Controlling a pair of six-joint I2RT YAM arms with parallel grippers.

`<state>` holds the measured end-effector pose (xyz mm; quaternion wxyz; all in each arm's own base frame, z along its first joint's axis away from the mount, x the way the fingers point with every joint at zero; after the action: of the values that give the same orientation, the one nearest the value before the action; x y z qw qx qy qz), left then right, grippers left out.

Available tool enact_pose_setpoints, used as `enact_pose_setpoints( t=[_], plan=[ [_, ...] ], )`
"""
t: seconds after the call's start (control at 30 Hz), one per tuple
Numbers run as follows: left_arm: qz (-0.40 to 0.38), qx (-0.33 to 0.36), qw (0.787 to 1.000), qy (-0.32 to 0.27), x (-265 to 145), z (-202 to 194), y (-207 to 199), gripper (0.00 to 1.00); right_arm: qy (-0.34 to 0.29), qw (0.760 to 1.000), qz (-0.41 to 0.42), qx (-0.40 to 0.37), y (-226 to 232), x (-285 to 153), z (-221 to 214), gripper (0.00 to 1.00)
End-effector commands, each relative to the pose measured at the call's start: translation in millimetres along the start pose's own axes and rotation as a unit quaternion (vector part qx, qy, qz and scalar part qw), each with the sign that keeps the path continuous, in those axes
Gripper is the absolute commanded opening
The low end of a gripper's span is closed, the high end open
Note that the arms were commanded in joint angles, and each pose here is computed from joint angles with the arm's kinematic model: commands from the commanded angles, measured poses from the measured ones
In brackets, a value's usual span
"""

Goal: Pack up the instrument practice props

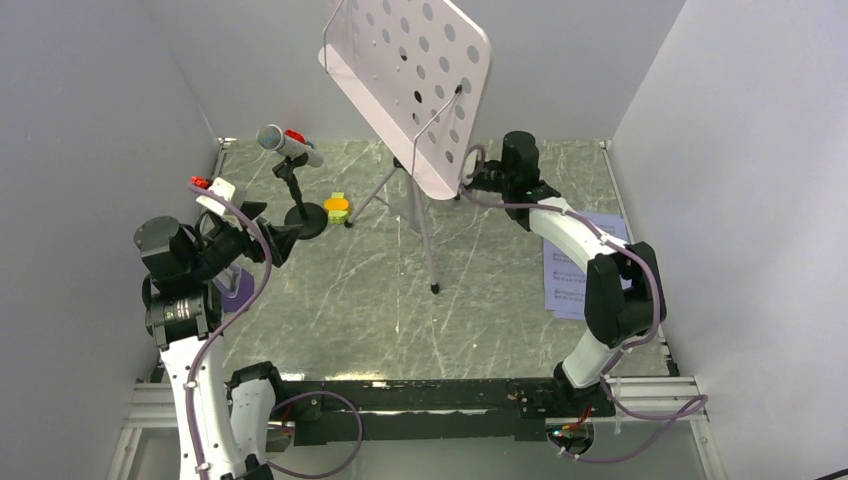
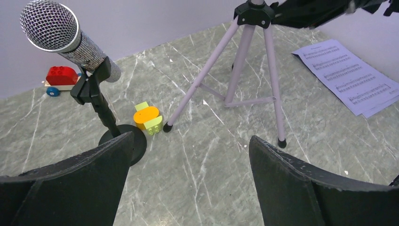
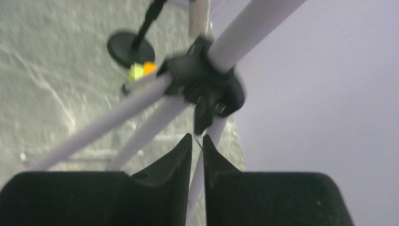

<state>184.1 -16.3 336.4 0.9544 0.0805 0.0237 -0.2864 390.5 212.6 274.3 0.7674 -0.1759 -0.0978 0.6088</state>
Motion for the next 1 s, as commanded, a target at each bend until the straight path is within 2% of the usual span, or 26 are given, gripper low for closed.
enact_pose_setpoints(
  t=[0.0,0.2,0.33,0.4,0.5,0.6,0.67,0.77,0.83,0.97],
  plan=[
    [0.003,0.016,1.0,-0.015,-3.5,12.9,0.1,0.96,0.099,0.982,0.039,-0.153,14.6,-11.2,-42.3,0.0],
    [-0.003,0.014,1.0,-0.014,-4.7,10.6,-2.6,0.96,0.128,0.958,0.061,-0.249,12.5,-19.5,-32.1,0.0],
    [-0.005,0.013,1.0,-0.022,-5.0,11.3,-4.5,0.96,0.138,0.959,0.058,-0.239,13.5,-24.5,-24.8,0.01],
    [-0.007,0.015,1.0,-0.025,-5.8,10.9,-6.4,0.96,0.144,0.965,0.039,-0.215,15.1,-28.8,-27.9,0.16],
    [-0.007,0.016,1.0,-0.024,-6.7,7.8,-8.0,0.96,0.146,0.984,-0.01,-0.106,12.0,-36.9,-32.4,0.41],
    [-0.008,0.02,0.999,-0.024,-7.2,6.7,-8.9,0.96,0.138,0.988,-0.046,0.055,5.6,-48.6,-30.4,0.54],
    [-0.009,0.02,0.999,-0.024,-6.7,5.9,-8.6,0.96,0.113,0.978,-0.051,0.168,-3.0,-56.7,-16.2,0.58],
    [-0.013,0.014,1.0,-0.025,-4.9,3.6,-8.0,0.96,0.054,0.944,-0.017,0.324,-9.8,-68.5,8.7,0.61],
    [-0.014,0.014,0.999,-0.028,-3.4,2.6,-7.1,0.96,0.006,0.92,0.005,0.391,-7.0,-73.6,23.9,0.6],
    [-0.016,0.0,0.999,-0.031,-2.5,4.7,-7.1,0.96,-0.069,0.894,0.036,0.442,1.8,-73.0,41.0,0.59]
  ],
)
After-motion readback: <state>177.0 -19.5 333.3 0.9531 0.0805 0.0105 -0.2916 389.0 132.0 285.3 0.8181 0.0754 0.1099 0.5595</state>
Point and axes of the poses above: each gripper's point midway between its finger pads, its own x axis out along the fingers, its own y axis along the line the jaws close on, z = x × y, the point moved 8 cm from there along -x, back along the fingers, and after that the axes turned 11 degrees about x, right-handed, at the moved point
